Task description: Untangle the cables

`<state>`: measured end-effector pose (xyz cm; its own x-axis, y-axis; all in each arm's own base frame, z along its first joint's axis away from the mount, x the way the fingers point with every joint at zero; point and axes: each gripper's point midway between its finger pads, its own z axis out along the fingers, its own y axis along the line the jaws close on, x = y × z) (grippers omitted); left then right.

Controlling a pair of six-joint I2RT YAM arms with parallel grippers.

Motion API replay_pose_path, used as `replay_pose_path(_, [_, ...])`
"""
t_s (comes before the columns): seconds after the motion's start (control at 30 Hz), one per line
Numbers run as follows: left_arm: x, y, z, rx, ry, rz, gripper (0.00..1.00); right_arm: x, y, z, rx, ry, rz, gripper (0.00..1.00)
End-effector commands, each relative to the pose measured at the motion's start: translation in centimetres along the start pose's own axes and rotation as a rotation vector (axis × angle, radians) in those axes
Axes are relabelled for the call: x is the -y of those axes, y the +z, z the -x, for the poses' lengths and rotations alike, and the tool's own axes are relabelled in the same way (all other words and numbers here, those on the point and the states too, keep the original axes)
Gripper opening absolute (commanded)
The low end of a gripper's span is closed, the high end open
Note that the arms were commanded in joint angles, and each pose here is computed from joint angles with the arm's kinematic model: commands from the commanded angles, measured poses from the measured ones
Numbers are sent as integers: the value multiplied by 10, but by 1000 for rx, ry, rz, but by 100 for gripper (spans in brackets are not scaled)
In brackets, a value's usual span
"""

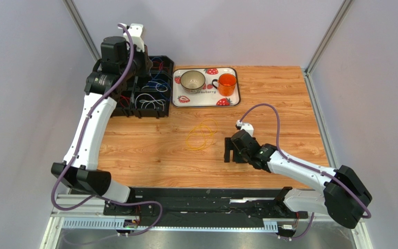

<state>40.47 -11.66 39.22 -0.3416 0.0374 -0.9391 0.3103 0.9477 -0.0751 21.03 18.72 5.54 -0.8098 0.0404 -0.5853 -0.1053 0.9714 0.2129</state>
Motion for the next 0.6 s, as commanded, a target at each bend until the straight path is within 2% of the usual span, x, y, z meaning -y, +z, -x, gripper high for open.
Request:
replay_pose_path(0.0, [-25,12,38,108,-33,46,0,-11,11,9,79,-19,62,83])
replay_pose_path(0.2, [-78,38,59,168,-104,146,0,-18,17,4,74,-51,115,82])
replay_pose_path(0.57, [-167,74,64,197,-169,258,0,-24,30,-2,36,-70,127,82])
